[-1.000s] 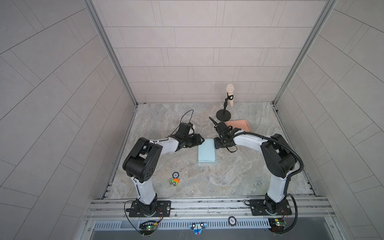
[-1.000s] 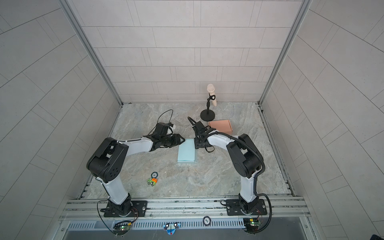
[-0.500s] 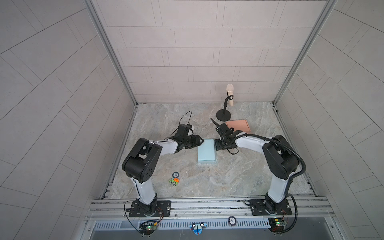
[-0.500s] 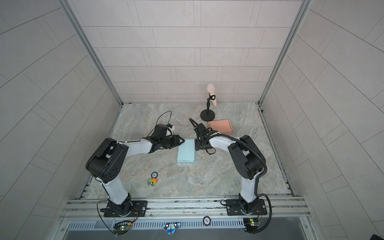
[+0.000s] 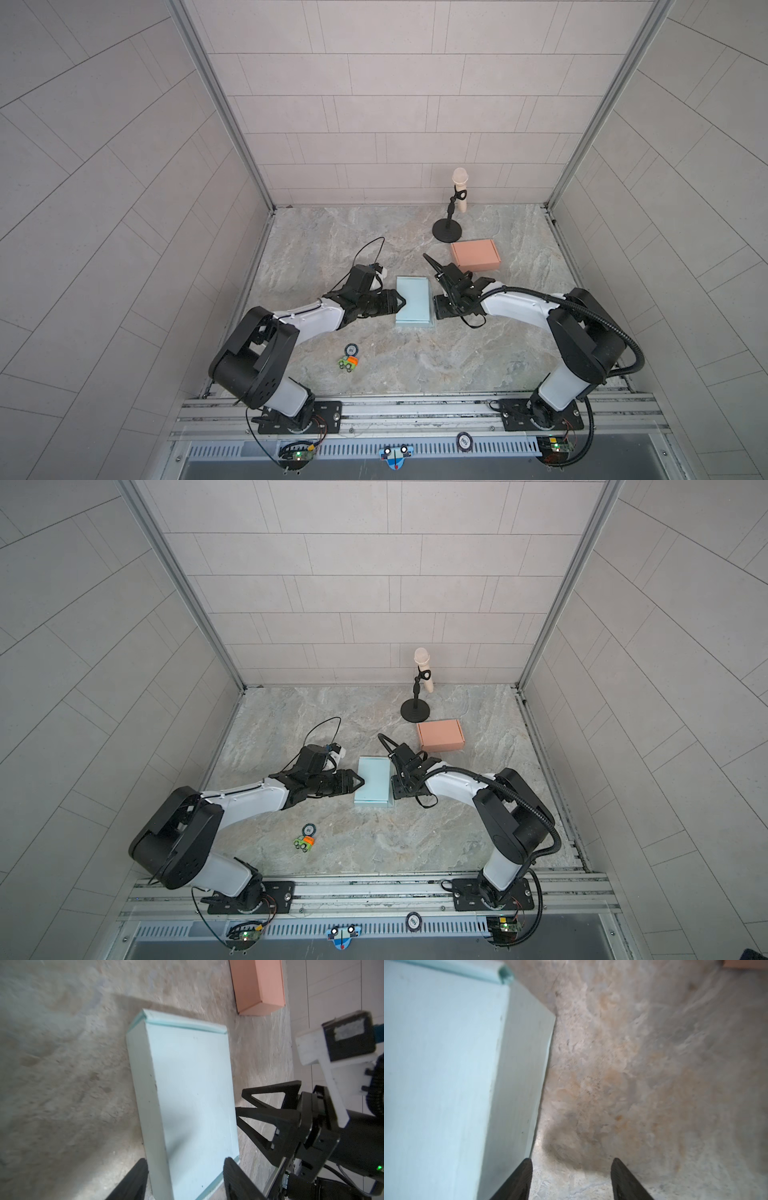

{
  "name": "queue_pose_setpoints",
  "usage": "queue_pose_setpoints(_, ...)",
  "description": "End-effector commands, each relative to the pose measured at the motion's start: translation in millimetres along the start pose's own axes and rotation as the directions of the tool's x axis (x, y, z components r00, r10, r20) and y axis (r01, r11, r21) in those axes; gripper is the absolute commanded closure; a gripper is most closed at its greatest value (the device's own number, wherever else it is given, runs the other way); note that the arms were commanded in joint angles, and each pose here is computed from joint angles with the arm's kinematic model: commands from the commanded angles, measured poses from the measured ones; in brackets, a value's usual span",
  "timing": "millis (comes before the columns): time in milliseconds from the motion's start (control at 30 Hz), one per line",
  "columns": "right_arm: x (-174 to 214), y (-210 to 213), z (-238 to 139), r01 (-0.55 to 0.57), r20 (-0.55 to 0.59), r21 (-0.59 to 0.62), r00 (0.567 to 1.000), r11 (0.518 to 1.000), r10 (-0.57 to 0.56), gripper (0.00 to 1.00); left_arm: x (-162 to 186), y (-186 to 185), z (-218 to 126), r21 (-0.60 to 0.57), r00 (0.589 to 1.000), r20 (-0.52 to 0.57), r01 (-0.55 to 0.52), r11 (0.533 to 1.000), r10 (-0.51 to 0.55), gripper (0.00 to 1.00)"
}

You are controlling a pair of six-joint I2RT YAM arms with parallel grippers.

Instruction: Fold the paper box

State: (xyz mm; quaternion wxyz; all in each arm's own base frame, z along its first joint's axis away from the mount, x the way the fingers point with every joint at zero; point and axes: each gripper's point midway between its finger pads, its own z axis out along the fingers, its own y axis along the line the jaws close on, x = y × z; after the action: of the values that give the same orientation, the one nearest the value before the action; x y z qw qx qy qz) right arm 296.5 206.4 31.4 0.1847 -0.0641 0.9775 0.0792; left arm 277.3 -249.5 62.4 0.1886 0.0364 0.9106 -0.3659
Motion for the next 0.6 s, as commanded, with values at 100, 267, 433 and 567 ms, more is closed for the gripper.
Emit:
queue_pose_setpoints(100, 9.1, 10.4, -0.4, -0.011, -0.009, -0.001, 1.000, 1.000, 0.011, 0.37, 18.0, -12.2, 5.8, 0.020, 1.000, -0.016, -0.005, 1.000, 0.005, 0.39)
queue_pose_setpoints(267, 11.4, 25.0, -0.6, 0.007, -0.007, -0.019, 1.000, 1.000, -0.007, 0.37, 30.6, -22.8, 14.7, 0.060, 0.999, -0.031, 0.014, 0.998, -0.012, 0.40)
queue_pose_setpoints(433, 9.5, 32.6, -3.8, 0.010, 0.005, -0.035, 1.000, 0.999, -0.010, 0.37, 32.7, -27.7, 19.3, 0.094, 0.999, -0.024, 0.046, 0.995, -0.044, 0.41)
queue_pose_setpoints(567, 8.4, 34.1, -6.5, 0.014, 0.012, -0.040, 1.000, 0.999, -0.013, 0.37, 32.5, -31.4, 18.6, 0.099, 0.999, -0.021, 0.045, 0.994, -0.043, 0.41)
